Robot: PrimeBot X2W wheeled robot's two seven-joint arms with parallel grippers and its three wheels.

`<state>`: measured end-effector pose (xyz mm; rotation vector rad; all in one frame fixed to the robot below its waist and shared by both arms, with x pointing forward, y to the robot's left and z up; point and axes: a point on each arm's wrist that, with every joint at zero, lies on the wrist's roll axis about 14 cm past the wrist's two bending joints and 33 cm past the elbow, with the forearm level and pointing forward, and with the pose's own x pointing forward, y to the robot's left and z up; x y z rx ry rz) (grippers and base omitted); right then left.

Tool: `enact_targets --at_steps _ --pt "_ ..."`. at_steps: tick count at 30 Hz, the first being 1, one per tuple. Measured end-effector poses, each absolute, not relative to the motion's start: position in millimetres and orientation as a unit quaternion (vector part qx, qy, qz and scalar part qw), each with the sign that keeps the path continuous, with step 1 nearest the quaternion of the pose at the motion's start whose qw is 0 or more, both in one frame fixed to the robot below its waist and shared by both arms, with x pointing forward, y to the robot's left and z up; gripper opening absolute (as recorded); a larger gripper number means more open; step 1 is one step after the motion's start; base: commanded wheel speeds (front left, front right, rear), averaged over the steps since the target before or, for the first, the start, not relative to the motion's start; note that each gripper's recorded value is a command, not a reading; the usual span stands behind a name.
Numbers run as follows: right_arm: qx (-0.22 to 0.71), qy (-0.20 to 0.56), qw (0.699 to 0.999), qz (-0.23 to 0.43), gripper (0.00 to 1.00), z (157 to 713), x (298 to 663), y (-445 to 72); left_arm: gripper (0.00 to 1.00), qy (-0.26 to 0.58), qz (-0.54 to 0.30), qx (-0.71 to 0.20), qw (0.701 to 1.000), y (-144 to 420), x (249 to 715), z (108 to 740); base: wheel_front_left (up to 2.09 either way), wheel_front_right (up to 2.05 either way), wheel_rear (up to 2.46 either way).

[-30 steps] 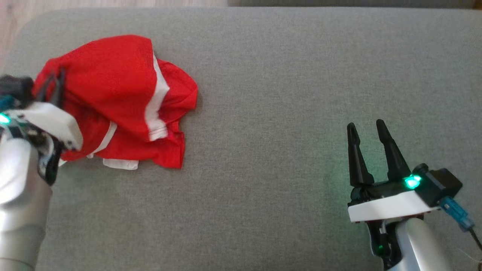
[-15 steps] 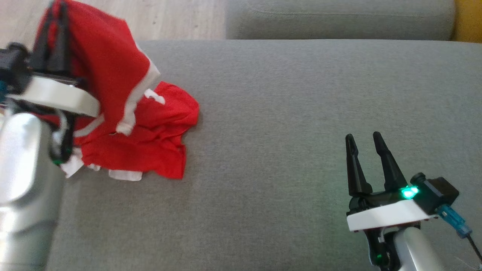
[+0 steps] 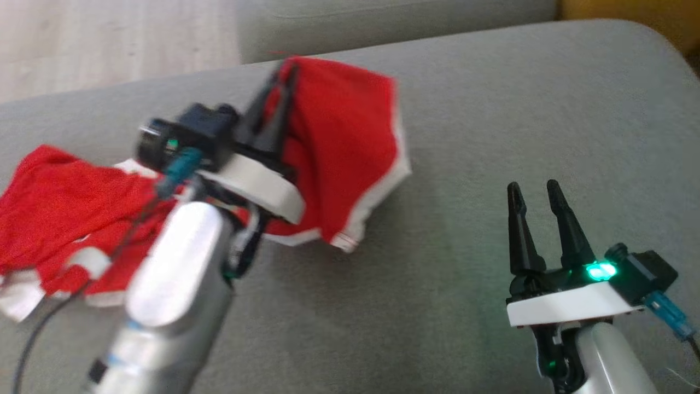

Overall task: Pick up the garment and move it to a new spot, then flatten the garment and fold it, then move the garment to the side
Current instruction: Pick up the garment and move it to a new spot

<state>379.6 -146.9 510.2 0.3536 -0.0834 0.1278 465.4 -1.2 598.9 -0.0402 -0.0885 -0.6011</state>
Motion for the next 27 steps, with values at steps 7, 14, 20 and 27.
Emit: enact_targets --at_steps 7,14,20,27 --pt "0.176 -0.042 0.983 0.014 1.0 506.4 371.6 -178.3 1.0 -0.006 -0.356 -0.046 0.933 -65.6 461.3 564.1 0.0 0.0 0.0" --pt "0.177 -0.044 0.983 0.009 1.0 506.7 378.0 -182.9 1.0 -0.025 -0.323 -0.043 0.945 -48.2 481.1 557.6 0.0 0.0 0.0" --pt "0.168 -0.048 0.984 0.031 1.0 510.5 384.2 -170.1 1.0 -0.057 -0.268 -0.023 0.962 5.3 489.8 563.1 0.0 0.0 0.0" --pt "0.153 -0.056 0.984 0.07 1.0 518.4 392.9 -146.0 1.0 -0.036 -0.19 -0.001 0.981 84.9 459.5 529.6 0.0 0.0 0.0"
